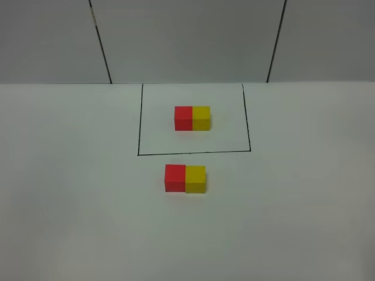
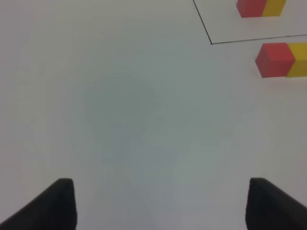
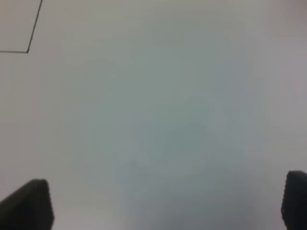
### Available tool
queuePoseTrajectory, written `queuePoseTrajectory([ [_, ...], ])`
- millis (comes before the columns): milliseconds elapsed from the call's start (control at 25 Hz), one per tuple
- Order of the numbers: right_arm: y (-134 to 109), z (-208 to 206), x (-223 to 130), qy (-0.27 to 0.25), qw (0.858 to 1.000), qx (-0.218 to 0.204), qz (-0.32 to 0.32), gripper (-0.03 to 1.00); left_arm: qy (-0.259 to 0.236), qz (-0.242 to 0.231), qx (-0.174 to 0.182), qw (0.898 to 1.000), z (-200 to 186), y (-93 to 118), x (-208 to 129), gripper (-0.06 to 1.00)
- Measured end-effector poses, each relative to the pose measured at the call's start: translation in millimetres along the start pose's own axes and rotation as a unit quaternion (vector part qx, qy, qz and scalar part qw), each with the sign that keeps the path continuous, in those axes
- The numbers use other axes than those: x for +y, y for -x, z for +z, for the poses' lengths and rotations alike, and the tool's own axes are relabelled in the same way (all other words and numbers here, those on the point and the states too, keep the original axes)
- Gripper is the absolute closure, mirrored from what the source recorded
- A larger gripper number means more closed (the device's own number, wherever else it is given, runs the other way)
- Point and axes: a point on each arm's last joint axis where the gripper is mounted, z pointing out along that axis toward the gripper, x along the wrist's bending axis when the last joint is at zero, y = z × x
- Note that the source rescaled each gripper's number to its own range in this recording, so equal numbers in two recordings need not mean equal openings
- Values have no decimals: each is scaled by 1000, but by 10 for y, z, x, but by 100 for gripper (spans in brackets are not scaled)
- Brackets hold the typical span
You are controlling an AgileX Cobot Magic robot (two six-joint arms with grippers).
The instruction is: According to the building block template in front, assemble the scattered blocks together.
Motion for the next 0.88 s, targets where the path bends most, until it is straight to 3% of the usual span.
queuePoseTrajectory([
  [360, -84, -354, -808, 42, 999, -3, 8, 0, 0, 0, 0, 1000, 0, 0, 0, 31],
  [560, -124, -475, -954, 86, 996, 8, 15, 0, 0, 0, 0, 1000, 0, 0, 0, 31],
  [880, -149, -498, -1009, 92, 995, 18, 17, 3, 0, 0, 0, 1000, 0, 0, 0, 31],
])
